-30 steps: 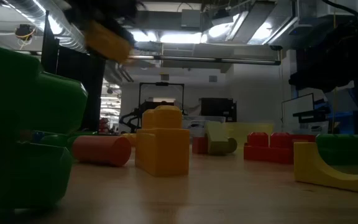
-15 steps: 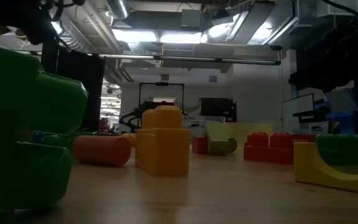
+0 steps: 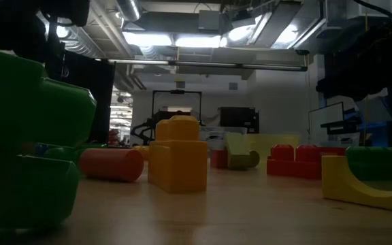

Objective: Sort blocks by size
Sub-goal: Put the red 2 stud game piece into the yellow bin

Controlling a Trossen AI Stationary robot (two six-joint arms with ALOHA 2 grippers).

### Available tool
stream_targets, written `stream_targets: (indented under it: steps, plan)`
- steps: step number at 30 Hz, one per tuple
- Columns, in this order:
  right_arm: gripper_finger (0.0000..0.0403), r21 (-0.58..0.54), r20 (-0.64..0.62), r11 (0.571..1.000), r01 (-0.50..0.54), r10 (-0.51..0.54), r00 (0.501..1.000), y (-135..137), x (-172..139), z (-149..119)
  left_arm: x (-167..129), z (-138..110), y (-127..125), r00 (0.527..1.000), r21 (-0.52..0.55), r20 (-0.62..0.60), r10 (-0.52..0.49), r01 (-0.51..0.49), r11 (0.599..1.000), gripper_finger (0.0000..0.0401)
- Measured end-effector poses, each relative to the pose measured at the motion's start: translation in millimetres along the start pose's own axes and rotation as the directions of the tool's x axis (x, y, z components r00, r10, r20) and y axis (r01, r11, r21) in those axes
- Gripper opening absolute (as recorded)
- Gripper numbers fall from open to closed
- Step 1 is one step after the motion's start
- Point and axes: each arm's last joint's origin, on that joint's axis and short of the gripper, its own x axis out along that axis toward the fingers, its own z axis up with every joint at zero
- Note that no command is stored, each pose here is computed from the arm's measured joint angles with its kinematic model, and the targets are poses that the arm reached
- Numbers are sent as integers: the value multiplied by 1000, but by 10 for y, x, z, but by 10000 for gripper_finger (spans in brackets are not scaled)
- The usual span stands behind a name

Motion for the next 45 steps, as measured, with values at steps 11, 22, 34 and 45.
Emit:
stream_targets:
  steps: [11, 22, 34, 45]
  plan:
    - [147, -73, -70, 996, -59, 54, 996, 4, -100, 214, -6, 51, -107, 993, 178, 48, -106, 96, 979, 141]
    - [147, -79, -236, 989, -123, 101, 966, 78, -33, 397, -55, 146, -298, 941, 385, 198, -273, 181, 905, 139]
    - [147, -126, -594, 974, -188, 78, 801, 227, 290, 305, -120, 235, -399, 845, 482, 425, -326, 94, 871, 139]
    - [147, -220, -745, 965, -142, -73, 662, 259, 504, 29, -165, 272, -454, 776, 555, 520, -358, 11, 832, 139]
